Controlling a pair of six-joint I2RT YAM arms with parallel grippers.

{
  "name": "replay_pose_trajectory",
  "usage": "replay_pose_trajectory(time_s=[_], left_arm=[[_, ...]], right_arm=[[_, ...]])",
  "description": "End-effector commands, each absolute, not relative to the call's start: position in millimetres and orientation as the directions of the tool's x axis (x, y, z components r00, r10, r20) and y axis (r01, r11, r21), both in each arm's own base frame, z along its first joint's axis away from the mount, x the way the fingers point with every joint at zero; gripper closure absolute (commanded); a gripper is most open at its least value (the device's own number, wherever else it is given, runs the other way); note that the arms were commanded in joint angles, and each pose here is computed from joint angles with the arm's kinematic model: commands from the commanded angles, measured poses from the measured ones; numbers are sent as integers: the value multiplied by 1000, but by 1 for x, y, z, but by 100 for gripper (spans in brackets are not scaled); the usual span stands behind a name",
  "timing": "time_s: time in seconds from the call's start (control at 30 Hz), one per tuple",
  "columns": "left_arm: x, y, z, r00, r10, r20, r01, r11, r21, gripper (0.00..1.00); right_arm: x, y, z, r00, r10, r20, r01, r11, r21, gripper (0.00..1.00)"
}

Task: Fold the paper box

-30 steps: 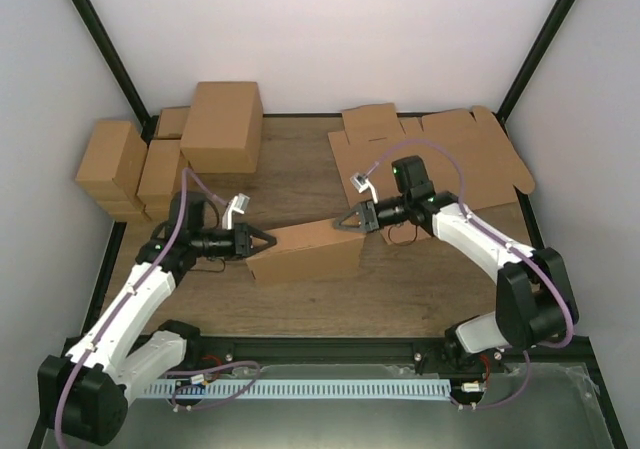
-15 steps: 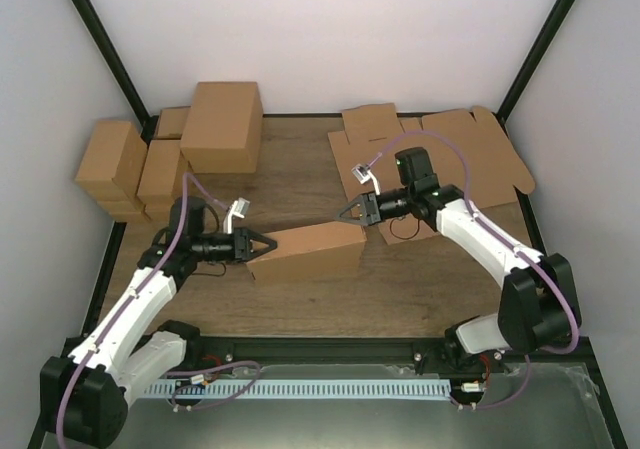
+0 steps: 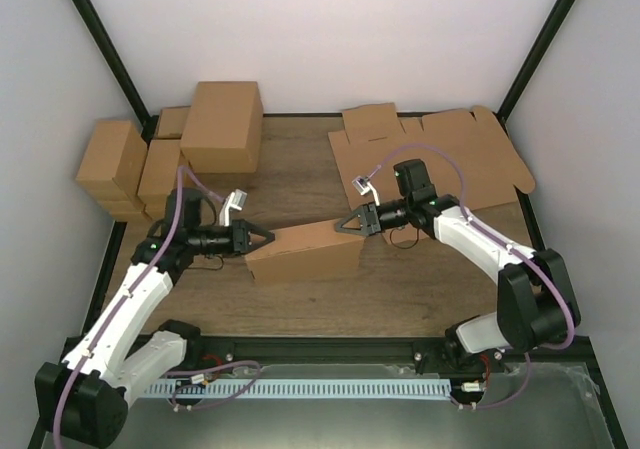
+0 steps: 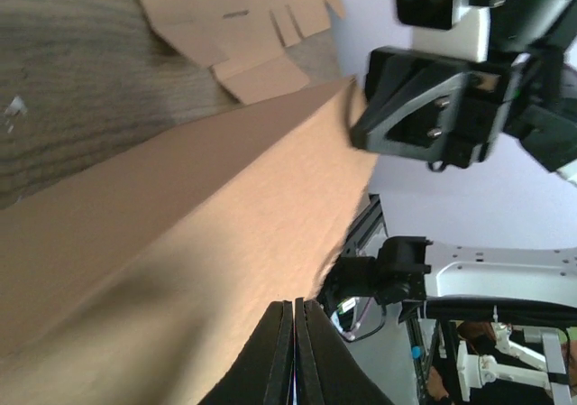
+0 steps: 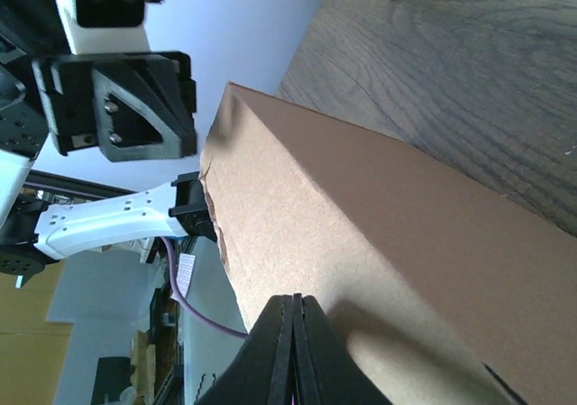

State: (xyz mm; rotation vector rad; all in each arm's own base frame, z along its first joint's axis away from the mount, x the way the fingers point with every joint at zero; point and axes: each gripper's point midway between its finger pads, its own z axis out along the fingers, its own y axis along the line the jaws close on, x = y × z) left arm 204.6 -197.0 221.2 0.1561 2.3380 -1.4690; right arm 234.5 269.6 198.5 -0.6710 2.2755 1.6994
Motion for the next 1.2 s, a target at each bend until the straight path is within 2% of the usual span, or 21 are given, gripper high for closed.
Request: replay_pose_trajectory(time_s=[0.0, 0.1, 0.2, 0.4, 0.5, 0.6, 0.67, 0.73, 0.8, 0.97, 1.17], left_arm=[[190, -192, 188, -956, -97, -278, 200, 482, -853, 96], [175, -187, 172, -970, -103, -220, 140, 502, -853, 96], [159, -187, 181, -980, -100, -171, 104, 475, -874, 96], [136, -190, 253, -970, -114, -214, 163, 345, -924, 95], [138, -189, 294, -946, -131, -297, 240, 333, -912, 79], [151, -186, 301, -929, -155, -336, 255, 391, -884, 67], [162, -180, 279, -926, -171, -336, 224, 469, -854, 59], [170, -175, 247, -935, -203, -292, 148, 524, -839, 44], [177, -169, 221, -932, -246, -266, 89, 558, -825, 32], [193, -148, 184, -883, -385, -268, -36, 625, -780, 2], [188, -142, 152, -860, -442, -257, -78, 610, -788, 0]], right_arm=[[233, 261, 170, -889, -225, -398, -455, 349, 819, 99], [224, 254, 167, -895, -221, -387, -445, 378, 812, 99], [210, 245, 161, -908, -218, -358, -418, 420, 805, 99], [170, 229, 134, -947, -212, -239, -316, 503, 804, 98], [152, 224, 122, -961, -203, -188, -269, 534, 801, 97], [141, 221, 111, -969, -192, -155, -238, 554, 798, 83], [146, 222, 104, -972, -172, -161, -231, 566, 792, 82], [164, 225, 100, -973, -127, -191, -229, 596, 770, 81], [187, 231, 97, -969, -85, -232, -234, 611, 756, 80], [244, 251, 107, -938, -58, -342, -301, 628, 718, 65], [266, 252, 133, -881, -115, -459, -422, 631, 651, 48]])
